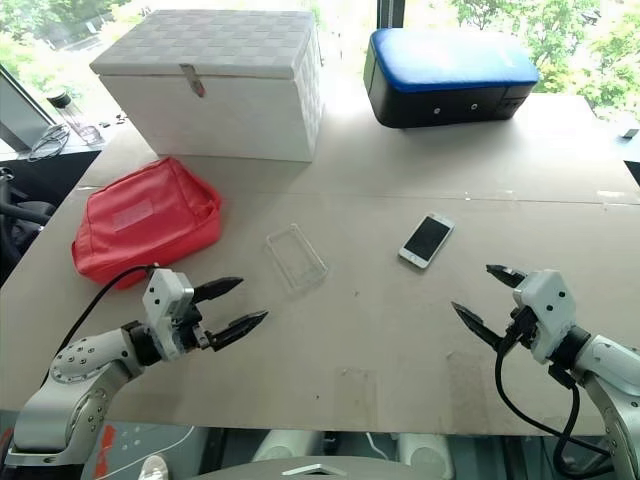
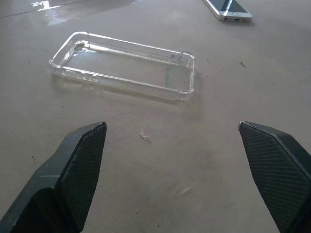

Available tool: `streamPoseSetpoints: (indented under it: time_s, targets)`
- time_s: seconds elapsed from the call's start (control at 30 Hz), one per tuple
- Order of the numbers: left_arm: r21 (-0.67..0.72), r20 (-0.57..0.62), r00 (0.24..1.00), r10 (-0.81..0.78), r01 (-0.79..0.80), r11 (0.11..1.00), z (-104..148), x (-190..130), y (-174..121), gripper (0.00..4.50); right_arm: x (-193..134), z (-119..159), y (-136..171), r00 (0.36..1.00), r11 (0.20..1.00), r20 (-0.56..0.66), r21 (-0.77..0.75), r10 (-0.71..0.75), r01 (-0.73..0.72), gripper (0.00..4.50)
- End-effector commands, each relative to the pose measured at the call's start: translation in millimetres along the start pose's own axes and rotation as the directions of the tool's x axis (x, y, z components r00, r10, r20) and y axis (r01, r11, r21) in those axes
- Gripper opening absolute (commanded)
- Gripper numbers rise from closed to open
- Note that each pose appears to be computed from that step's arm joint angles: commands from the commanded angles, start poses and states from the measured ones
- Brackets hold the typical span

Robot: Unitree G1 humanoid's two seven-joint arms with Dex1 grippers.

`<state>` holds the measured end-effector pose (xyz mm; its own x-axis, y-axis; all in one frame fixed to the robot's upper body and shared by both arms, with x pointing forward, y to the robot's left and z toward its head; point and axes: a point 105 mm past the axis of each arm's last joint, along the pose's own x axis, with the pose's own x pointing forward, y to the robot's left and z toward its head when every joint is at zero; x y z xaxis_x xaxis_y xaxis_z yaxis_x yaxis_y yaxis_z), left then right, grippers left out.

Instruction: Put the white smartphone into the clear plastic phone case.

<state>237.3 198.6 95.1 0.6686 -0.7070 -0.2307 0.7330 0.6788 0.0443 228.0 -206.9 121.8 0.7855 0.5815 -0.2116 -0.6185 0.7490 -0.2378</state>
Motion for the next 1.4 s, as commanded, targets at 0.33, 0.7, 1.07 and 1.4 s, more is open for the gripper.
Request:
streamPoseSetpoints:
  time_s: [0.33, 0.7, 1.07, 1.4]
  targets:
    - [0.257, -0.104, 0.944, -0.314, 0.33, 0.908, 29, 33, 36, 4.42, 1, 66, 64, 0.933, 0.954, 0.201, -0.031, 0.299, -0.299, 4.49]
    - [0.401, -0.333, 0.801, -0.498, 0.598, 0.694, 26, 84, 58, 4.19, -8, 66, 75, 0.944, 0.956, 0.153, -0.064, 0.292, -0.286, 4.5]
    - [0.258, -0.293, 0.742, -0.602, 0.668, 0.698, 23, 99, 46, 0.07, -10, 59, 79, 0.974, 0.983, 0.132, -0.027, 0.186, -0.184, 4.5]
    - [0.17, -0.216, 0.73, -0.648, 0.682, 0.711, 41, 130, -16, 0.07, -7, 54, 79, 0.984, 0.988, 0.092, 0.011, 0.153, -0.155, 4.5]
